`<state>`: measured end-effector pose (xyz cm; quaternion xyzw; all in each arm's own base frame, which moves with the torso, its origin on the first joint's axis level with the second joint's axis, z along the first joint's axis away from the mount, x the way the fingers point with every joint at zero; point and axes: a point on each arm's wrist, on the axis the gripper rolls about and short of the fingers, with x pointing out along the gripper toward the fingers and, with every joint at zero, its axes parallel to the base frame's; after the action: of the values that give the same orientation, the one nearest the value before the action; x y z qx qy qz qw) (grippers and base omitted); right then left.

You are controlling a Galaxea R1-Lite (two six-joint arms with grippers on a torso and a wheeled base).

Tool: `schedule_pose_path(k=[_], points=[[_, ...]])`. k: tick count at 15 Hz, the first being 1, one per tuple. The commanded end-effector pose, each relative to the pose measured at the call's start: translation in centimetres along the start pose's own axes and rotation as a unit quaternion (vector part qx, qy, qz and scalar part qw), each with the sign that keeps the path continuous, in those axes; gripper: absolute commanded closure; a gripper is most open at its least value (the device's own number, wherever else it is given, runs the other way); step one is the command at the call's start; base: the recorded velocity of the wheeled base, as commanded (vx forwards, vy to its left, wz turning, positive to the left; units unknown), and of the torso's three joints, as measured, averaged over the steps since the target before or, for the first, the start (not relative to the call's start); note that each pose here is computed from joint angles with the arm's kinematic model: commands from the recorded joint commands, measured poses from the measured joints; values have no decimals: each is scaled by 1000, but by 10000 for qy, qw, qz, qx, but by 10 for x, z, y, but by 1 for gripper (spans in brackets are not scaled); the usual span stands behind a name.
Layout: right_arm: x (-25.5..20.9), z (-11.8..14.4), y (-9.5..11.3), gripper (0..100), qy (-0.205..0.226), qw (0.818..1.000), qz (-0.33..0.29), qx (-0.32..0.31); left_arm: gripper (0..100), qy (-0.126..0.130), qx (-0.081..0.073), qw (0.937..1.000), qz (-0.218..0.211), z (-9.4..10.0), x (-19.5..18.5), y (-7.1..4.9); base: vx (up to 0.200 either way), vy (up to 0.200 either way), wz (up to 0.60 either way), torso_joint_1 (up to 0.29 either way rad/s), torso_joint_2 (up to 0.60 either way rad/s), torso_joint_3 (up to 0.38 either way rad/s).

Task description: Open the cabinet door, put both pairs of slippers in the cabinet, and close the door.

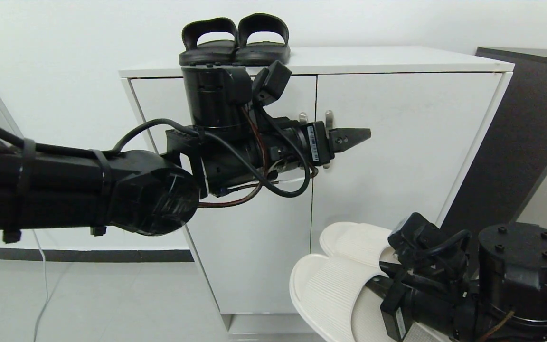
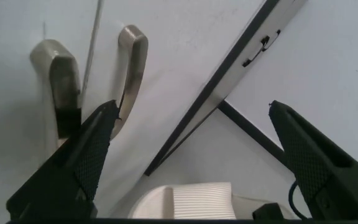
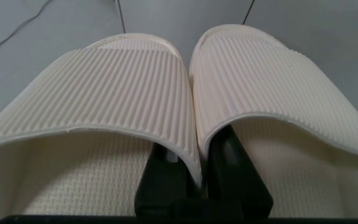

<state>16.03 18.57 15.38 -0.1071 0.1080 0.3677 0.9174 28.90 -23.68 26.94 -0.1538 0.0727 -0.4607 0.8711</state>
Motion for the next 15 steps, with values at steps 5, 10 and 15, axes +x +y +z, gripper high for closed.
schedule_pose_path(k=[5,10,15], points=[[1,-2,0,100,36,10000,4,-4,0,2,-8,9998,218,-4,15,13,0,0,0,0,0,0],[-2,-2,0,100,22,10000,-5,0,100,56,12,9997,245,-8,16,15,0,0,0,0,0,0],[-1,-3,2,100,44,10000,72,4,100,144,-13,9996,235,-12,8,14,0,0,0,0,0,0]])
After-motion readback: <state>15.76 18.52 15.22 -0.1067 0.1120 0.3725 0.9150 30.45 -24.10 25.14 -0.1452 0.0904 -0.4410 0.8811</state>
